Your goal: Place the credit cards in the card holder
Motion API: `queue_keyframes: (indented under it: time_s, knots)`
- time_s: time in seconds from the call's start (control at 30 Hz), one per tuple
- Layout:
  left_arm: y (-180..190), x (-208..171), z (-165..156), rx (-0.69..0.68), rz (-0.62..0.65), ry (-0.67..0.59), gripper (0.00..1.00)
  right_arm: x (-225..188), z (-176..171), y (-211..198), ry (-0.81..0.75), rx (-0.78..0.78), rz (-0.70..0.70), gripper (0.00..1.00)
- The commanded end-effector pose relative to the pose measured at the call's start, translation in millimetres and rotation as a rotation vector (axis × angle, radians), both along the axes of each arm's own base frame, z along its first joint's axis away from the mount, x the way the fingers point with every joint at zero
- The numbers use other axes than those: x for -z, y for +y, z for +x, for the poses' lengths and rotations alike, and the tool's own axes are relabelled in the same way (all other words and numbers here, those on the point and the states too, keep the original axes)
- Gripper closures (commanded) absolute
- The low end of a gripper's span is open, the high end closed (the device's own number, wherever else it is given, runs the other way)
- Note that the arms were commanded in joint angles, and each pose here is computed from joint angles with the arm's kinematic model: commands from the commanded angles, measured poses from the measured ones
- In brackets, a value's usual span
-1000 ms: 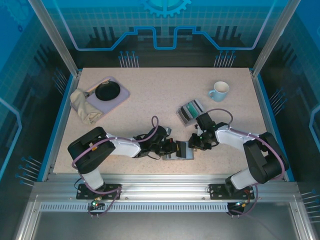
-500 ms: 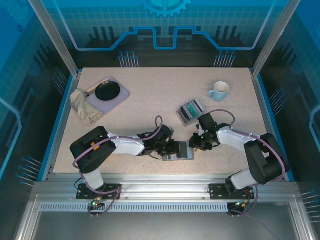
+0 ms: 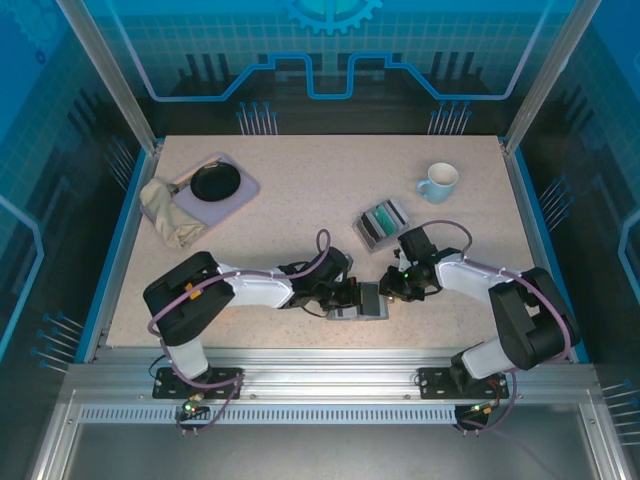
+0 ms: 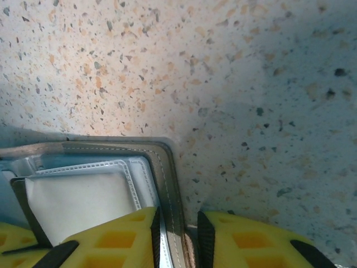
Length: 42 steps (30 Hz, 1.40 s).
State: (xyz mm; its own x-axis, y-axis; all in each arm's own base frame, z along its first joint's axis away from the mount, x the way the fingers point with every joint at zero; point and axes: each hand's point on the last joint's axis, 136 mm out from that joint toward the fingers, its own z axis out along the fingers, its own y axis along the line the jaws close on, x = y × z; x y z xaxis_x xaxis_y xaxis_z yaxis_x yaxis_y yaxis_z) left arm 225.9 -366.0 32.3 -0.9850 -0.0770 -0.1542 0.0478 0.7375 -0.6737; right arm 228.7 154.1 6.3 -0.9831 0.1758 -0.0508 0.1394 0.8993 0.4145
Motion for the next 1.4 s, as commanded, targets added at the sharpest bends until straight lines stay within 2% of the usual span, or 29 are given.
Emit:
queue_keyframes:
  time_s: [0.0, 0.27, 0.4, 0.6, 0.8, 0.87, 1.0, 1.2, 1.37]
  knots:
    - [-5.3, 13.4, -16.8, 0.073, 0.041, 0.052, 0.95, 32.5, -31.3, 13.4, 0.116, -0.04, 0.066, 0.74]
    - [-12.7, 12.8, -18.3, 0.106, 0.044, 0.055, 0.89, 31.0, -29.6, 12.9, 0.109, -0.035, 0.063, 0.74]
    - [-0.1, 13.3, -15.4, 0.066, 0.096, 0.035, 0.73, 30.4, -28.3, 6.0, 0.105, -0.031, 0.022, 0.74]
    - [34.0, 12.8, -14.4, -0.024, 0.178, -0.003, 0.64, 27.2, -26.2, -11.6, 0.09, -0.026, -0.066, 0.71]
    - [48.1, 17.3, -14.6, -0.044, 0.191, 0.009, 0.64, 23.7, -23.4, -19.3, 0.088, -0.024, -0.095, 0.69]
    - [45.3, 13.7, -13.5, -0.032, 0.177, 0.003, 0.65, 17.7, -20.9, -15.4, 0.077, -0.036, -0.078, 0.64]
    - [34.7, -6.5, -8.7, -0.014, 0.118, -0.033, 0.64, -19.3, 0.2, -8.6, -0.041, -0.047, -0.033, 0.5]
    - [39.3, -40.9, 11.6, -0.062, 0.047, -0.093, 0.59, -86.4, 59.3, -43.3, -0.281, -0.025, -0.155, 0.34]
    - [55.6, -57.8, 38.1, -0.135, 0.018, -0.122, 0.52, -111.5, 118.9, -59.1, -0.358, -0.02, -0.192, 0.29]
